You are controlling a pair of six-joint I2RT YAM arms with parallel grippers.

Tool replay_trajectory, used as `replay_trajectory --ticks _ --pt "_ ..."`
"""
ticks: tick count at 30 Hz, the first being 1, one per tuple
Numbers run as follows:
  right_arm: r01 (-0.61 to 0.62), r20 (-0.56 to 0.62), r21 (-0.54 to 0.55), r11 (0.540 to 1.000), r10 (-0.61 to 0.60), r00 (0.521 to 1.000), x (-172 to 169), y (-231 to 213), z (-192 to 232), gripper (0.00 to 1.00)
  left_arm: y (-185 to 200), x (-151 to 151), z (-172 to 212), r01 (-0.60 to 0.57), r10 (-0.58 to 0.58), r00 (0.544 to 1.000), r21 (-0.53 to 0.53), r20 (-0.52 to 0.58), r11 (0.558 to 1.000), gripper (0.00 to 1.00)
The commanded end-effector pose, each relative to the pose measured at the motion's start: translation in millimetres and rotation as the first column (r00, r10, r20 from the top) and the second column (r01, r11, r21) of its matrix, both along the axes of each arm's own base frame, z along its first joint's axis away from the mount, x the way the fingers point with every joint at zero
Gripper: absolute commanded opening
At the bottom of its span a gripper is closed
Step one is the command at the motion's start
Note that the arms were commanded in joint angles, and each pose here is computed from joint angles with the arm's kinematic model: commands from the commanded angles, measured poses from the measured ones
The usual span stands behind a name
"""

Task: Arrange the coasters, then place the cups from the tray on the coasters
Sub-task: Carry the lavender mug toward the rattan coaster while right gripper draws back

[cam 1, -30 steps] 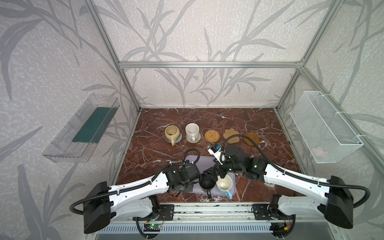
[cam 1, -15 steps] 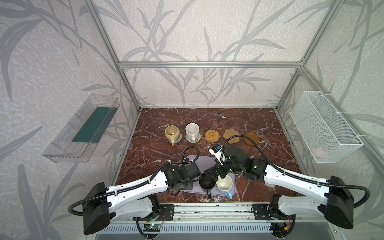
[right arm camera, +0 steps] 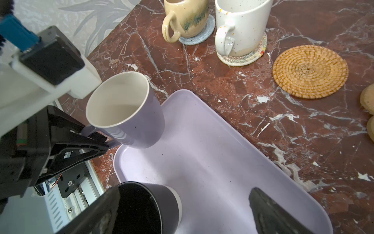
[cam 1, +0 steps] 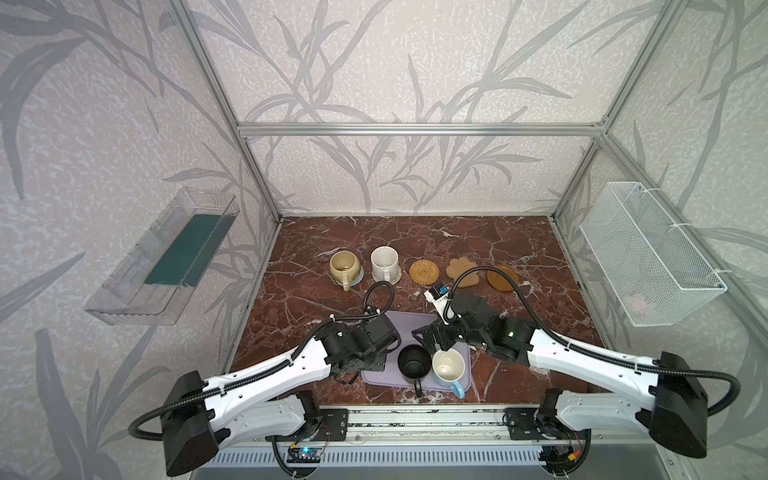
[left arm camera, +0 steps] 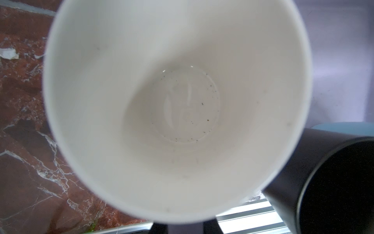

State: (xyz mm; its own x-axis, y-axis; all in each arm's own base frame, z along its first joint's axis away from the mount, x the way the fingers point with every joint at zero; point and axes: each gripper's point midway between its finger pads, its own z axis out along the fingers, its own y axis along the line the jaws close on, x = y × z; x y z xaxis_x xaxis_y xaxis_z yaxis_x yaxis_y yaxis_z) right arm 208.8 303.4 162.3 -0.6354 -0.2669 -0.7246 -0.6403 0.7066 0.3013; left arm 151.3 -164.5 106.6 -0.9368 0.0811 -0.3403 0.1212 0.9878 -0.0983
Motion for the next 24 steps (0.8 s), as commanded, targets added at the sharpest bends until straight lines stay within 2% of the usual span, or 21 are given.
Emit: replay_trajectory --ticks 1,9,20,24 --pt "0.048 -0.011 0.039 0.998 -0.047 0.999 8.6 -5.4 4.2 1.0 -6.1 21.0 31.9 -0.006 0.009 0.994 -0.031 0.105 1.0 0.0" --pt "0.066 -0.044 0.142 0.988 -0.06 0.997 27.3 -7.4 21.2 0.99 -21.7 41.7 55.1 0.019 -0.013 0.989 -0.042 0.145 0.999 0.0" --pt "0.179 -0.039 0.131 0.975 -0.176 0.984 61.6 -38.3 30.1 0.99 -43.9 72.7 81.5 0.054 -0.047 0.981 -0.036 0.191 0.998 0.0" --pt "0.187 -0.031 0.177 0.966 -0.184 0.982 70.1 -45.8 36.7 0.99 -55.3 89.7 87.6 0.058 -0.046 0.978 -0.054 0.203 0.997 0.0"
